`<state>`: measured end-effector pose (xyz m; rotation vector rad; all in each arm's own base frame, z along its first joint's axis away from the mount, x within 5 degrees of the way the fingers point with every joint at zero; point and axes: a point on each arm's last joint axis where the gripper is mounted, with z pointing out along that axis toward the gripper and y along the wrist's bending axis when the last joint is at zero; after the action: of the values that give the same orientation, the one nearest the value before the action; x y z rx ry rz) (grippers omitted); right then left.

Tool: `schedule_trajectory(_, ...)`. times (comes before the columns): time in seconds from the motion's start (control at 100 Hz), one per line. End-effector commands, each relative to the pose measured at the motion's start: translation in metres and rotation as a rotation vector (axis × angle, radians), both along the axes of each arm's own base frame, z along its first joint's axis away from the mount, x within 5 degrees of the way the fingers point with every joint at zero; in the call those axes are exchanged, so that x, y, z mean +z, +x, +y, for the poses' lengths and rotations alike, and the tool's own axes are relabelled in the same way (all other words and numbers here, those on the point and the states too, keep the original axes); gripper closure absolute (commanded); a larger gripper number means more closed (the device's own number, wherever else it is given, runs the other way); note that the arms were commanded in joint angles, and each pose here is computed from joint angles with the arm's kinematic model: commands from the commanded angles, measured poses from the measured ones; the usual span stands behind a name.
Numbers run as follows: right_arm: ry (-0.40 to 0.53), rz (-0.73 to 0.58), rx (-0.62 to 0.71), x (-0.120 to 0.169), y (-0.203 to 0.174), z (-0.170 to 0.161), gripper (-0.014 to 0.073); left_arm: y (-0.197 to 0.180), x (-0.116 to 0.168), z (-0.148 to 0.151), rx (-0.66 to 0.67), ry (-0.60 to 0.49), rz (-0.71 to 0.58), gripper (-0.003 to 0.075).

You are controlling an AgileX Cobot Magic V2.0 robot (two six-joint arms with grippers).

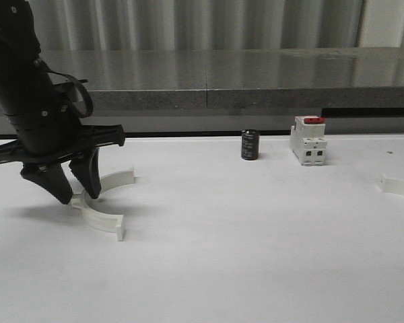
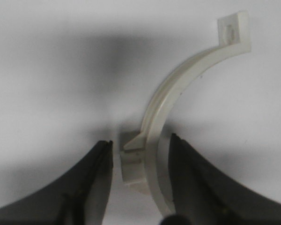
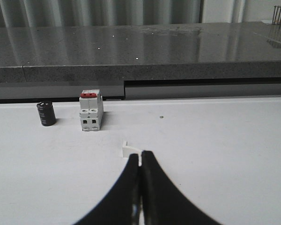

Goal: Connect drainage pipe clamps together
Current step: 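Place the white clamp half in the table center with the left gripper, then release the clamp half and raise the left gripper away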

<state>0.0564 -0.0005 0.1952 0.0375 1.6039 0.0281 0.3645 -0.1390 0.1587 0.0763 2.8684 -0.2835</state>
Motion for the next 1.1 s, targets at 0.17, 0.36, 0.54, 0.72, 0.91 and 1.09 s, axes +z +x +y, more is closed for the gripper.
schedule_trajectory(0.17,-0.005,-0.106,-0.001,0.013,-0.002,0.0,0.0653,-0.004,0.071,0.001,-0.018,-0.036,-0.215,0.0489)
schedule_trajectory(0.36,-0.005,-0.106,-0.001,0.013,-0.002,0.0,0.0653,-0.027,0.122,0.016,-0.063,0.015,-0.356,0.0743)
schedule_trajectory(0.54,-0.006,-0.106,-0.001,0.013,-0.002,0.0,0.0653,-0.058,0.146,0.037,-0.072,0.064,-0.436,0.0741)
schedule_trajectory(0.72,-0.006,-0.108,-0.001,0.013,-0.002,0.0,0.0653,-0.093,0.157,0.079,0.031,0.075,-0.477,0.0741)
schedule_trajectory(0.91,-0.006,-0.107,-0.001,0.013,-0.002,0.0,0.0653,-0.135,0.163,0.115,0.144,0.09,-0.542,0.0741)
schedule_trajectory(1.09,-0.006,-0.11,-0.001,0.013,-0.002,0.0,0.0653,-0.18,0.16,0.128,0.178,0.103,-0.639,0.0741)
